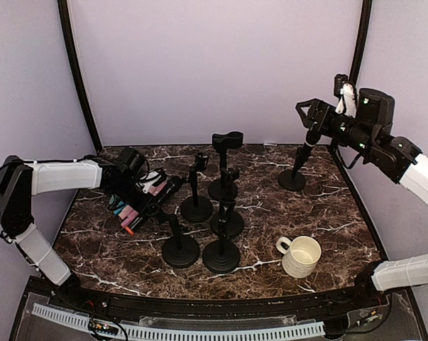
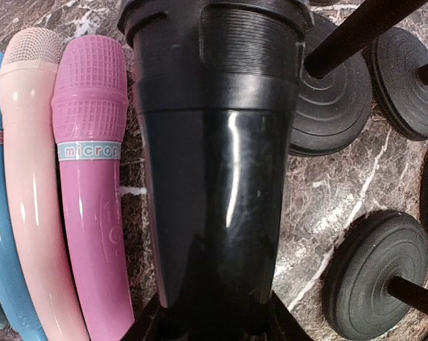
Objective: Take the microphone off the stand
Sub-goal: Place the microphone at the center of the board.
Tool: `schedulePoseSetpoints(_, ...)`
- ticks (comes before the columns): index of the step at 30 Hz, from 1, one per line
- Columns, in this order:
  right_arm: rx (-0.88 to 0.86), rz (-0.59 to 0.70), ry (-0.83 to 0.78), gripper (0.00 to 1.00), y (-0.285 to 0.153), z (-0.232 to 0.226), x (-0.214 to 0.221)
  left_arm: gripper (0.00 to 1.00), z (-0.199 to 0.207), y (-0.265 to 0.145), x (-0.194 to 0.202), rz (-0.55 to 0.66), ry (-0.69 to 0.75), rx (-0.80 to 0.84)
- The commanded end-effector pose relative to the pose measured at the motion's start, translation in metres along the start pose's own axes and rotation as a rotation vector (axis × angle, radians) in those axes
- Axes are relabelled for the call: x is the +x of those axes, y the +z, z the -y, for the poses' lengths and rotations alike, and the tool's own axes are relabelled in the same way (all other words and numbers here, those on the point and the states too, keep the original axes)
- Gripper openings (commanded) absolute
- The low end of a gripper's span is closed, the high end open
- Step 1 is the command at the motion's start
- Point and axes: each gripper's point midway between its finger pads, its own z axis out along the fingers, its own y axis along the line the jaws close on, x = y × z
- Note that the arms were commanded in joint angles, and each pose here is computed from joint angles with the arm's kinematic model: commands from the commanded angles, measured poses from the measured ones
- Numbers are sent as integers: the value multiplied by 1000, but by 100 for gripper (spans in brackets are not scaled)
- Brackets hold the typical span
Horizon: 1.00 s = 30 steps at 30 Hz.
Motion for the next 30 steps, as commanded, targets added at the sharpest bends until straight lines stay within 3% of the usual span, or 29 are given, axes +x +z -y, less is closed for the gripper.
schedulePoseSetpoints(1, 46, 20, 3, 86, -6, 10, -4, 20, -2, 0, -26, 49, 50, -2)
schedulePoseSetpoints(5, 68, 17, -1, 86, -7, 15, -3, 23, -2, 15, -21, 4, 48, 16)
schedulePoseSetpoints(15, 73, 12, 0, 86, -8, 17, -2, 31, -30, 30, -14, -72, 46, -122)
schedulePoseSetpoints(19, 73, 12, 2, 86, -8, 17, -2, 37, -38, 33, -10, -101, 63, -166)
schedulePoseSetpoints(24, 74, 15, 3, 86, -10, 17, -4, 53, -42, 36, -6, -115, 75, -187)
schedulePoseSetpoints(30, 73, 18, -2, 86, -14, 16, -8, 59, -42, 34, -9, -100, 77, -192)
